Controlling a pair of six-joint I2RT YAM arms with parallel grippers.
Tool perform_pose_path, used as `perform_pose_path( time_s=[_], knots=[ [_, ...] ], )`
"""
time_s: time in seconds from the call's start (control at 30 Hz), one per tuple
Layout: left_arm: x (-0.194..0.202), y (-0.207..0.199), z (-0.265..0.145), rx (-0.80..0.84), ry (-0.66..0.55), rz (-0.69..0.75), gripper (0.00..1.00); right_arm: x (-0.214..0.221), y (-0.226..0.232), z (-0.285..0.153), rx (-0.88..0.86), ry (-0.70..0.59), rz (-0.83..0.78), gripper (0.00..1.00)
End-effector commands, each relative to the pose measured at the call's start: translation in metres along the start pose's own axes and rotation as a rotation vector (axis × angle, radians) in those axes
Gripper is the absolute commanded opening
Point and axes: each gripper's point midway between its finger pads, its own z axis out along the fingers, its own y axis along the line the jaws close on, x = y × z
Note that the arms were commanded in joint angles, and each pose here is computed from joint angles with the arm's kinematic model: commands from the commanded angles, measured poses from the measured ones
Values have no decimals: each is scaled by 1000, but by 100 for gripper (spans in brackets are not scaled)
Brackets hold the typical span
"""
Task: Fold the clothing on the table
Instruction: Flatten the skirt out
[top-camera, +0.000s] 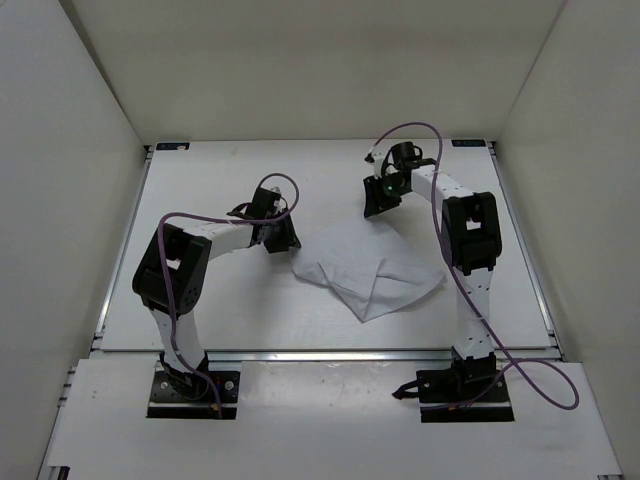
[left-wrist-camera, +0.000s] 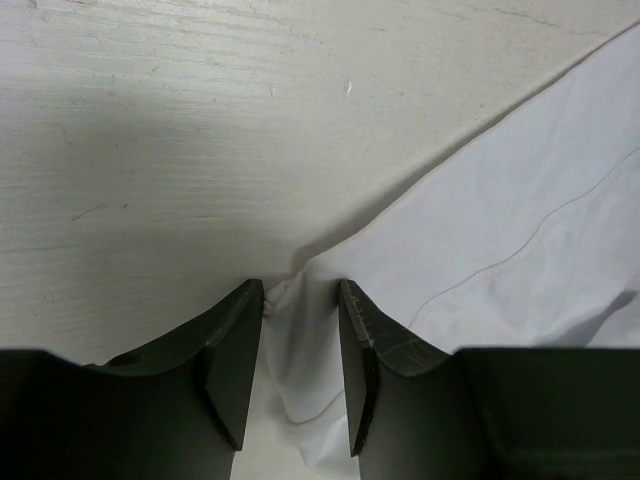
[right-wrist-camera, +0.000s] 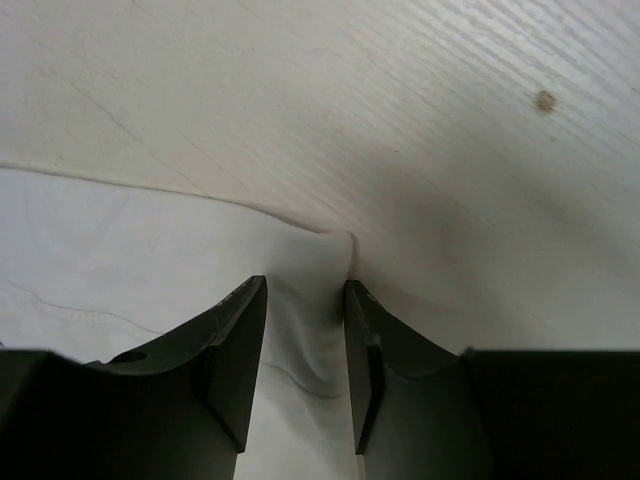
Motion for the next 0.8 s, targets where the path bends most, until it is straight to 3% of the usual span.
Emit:
perform_pose_path(
  time_s=[0.0,0.07,0.17,0.23,0.43,0.57,0.67,0.77],
  knots=[
    [46,29,5,-89,133,-13,47,4,8,11,-21,23,-20,33],
    [48,32,4,-94,137,-15,39,7,9,14,-23,34,-20,22],
    [51,33,3,-93,140,-19,16,7,8,13,-17,35,-16,0],
    [49,31,2,-87,137,-17,0,3,9,11,-15,28,-19,0],
    [43,36,0,-114,136,13,0,-29,-4,-12,42,-42,-9,0],
    [3,46,-5,-128,82,22,0,-70,-16,-41,83,-141,46,0],
    [-66,35,-17,-115,-35,62,0,-125,-2,-82,47,-318,60,0],
    [-173,-5,-60,-109,-234,154,0,-199,15,-146,65,-553,-9,0]
  ],
)
